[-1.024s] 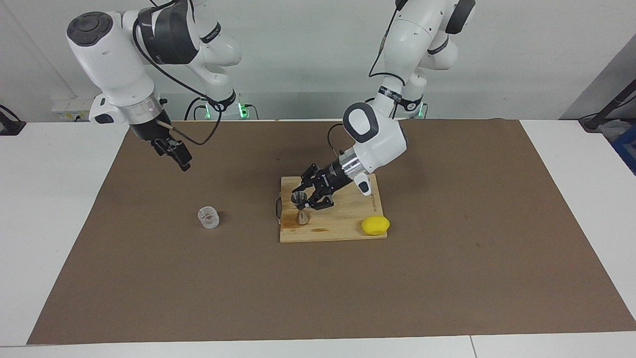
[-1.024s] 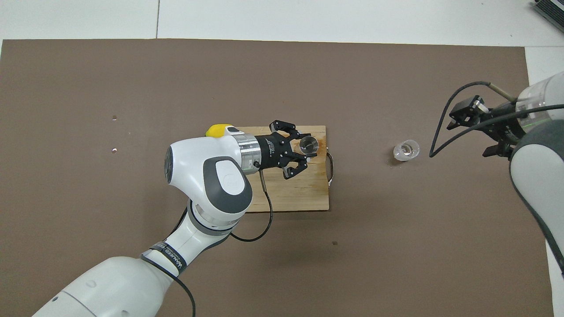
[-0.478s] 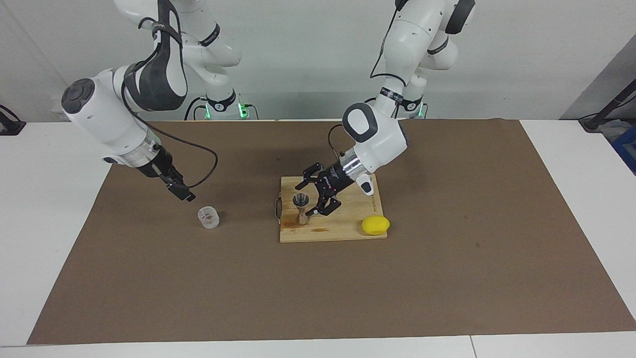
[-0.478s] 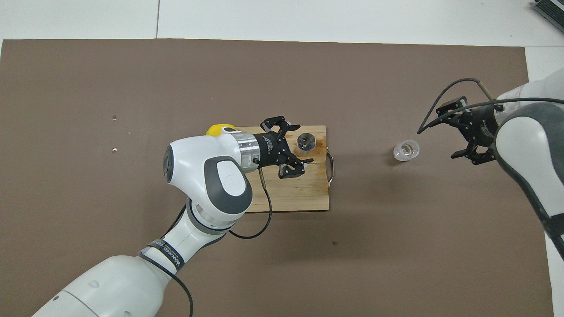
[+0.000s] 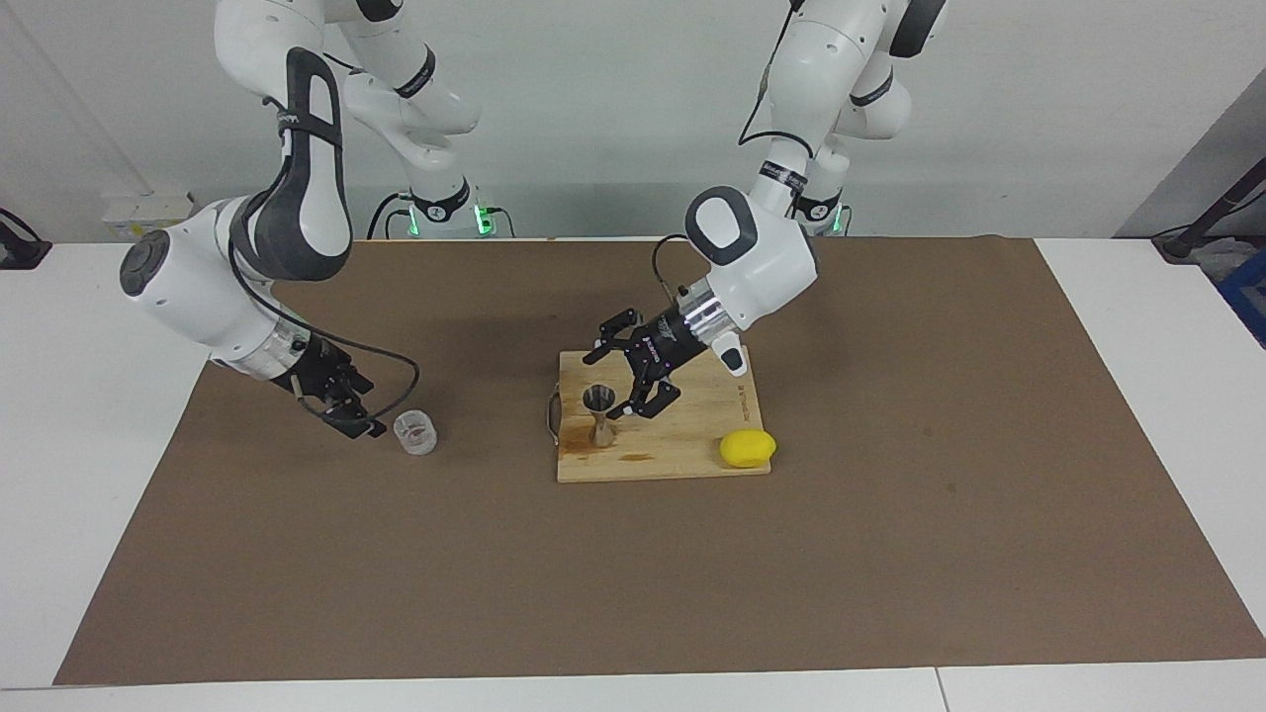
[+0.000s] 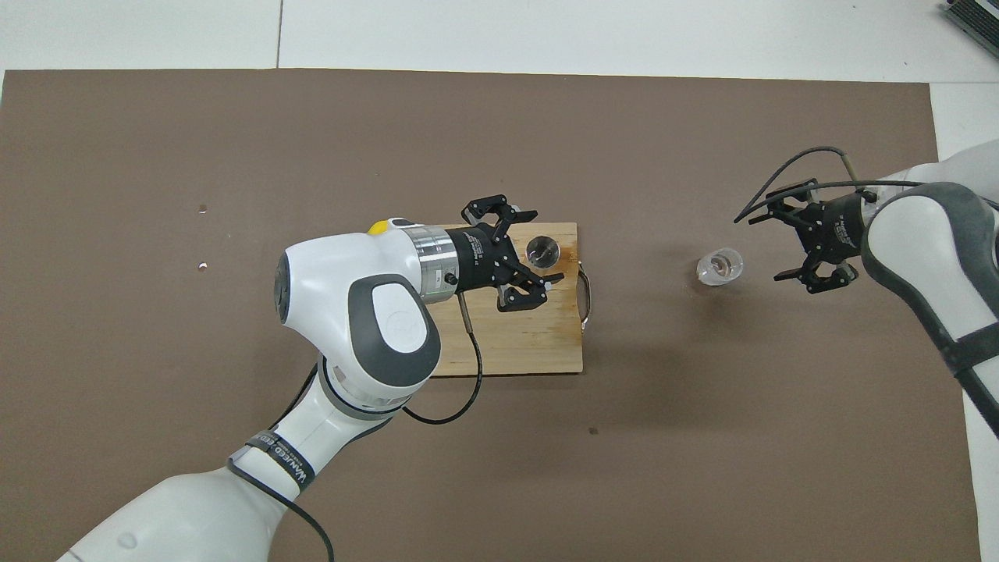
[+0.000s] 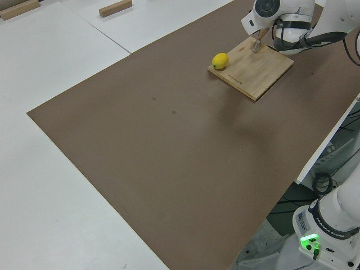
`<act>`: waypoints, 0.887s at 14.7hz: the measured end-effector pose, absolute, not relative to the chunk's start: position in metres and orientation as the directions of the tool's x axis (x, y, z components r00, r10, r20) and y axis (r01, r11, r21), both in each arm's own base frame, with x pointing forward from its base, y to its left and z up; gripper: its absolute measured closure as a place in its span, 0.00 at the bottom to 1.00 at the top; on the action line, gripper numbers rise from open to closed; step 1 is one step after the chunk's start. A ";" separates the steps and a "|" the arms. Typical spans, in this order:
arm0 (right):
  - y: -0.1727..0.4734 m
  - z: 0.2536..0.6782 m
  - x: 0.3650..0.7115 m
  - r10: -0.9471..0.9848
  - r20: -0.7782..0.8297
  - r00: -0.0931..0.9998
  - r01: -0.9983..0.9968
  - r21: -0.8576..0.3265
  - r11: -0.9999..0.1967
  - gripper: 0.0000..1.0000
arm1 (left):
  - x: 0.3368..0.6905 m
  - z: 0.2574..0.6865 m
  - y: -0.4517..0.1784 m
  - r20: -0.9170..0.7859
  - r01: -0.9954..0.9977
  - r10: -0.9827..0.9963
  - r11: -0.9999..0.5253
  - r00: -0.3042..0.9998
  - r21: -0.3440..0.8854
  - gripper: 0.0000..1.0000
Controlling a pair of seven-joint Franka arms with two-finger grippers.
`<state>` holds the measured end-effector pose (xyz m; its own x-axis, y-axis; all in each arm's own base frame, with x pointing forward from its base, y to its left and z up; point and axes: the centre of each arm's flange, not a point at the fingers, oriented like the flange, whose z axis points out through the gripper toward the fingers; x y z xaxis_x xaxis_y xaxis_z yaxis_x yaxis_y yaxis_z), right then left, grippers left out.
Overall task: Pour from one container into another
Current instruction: 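Set the metal cup on the board while the right gripper reaches the glass, then withdraw the left gripper while the right gripper grasps the glass cup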
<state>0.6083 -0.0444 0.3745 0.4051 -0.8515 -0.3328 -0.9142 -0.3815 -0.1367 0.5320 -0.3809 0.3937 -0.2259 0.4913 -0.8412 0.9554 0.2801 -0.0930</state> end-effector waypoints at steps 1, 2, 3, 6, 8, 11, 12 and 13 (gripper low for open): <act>-0.048 0.367 0.607 -0.861 -0.339 0.379 -0.925 -0.130 -0.356 0.06 | 0.533 0.408 -0.374 -0.848 0.960 0.487 0.265 -0.210 -0.085 0.00; -0.050 0.360 0.605 -0.865 -0.351 0.358 -0.934 -0.122 -0.337 0.06 | 0.537 0.420 -0.364 -0.847 0.968 0.500 0.241 -0.181 -0.065 0.00; -0.052 0.354 0.604 -0.866 -0.367 0.340 -0.940 -0.117 -0.319 0.06 | 0.543 0.430 -0.351 -0.837 0.976 0.528 0.215 -0.143 -0.031 0.00; -0.066 0.325 0.603 -0.863 -0.434 0.258 -0.966 -0.102 -0.237 0.06 | 0.566 0.453 -0.303 -0.738 0.982 0.674 0.135 0.006 0.132 0.00; -0.076 0.301 0.603 -0.859 -0.467 0.211 -0.977 -0.078 -0.197 0.06 | 0.585 0.468 -0.268 -0.622 0.965 0.776 0.073 0.104 0.253 0.00; -0.086 0.276 0.601 -0.847 -0.510 0.150 -0.988 -0.053 -0.143 0.06 | 0.612 0.496 -0.222 -0.420 0.915 0.882 -0.031 0.215 0.402 0.00; -0.085 0.272 0.601 -0.844 -0.516 0.144 -0.989 -0.048 -0.140 0.06 | 0.619 0.505 -0.209 -0.347 0.898 0.906 -0.075 0.243 0.433 0.00; -0.083 0.269 0.601 -0.841 -0.521 0.143 -0.989 -0.044 -0.140 0.06 | 0.624 0.511 -0.197 -0.260 0.885 0.925 -0.140 0.277 0.445 0.00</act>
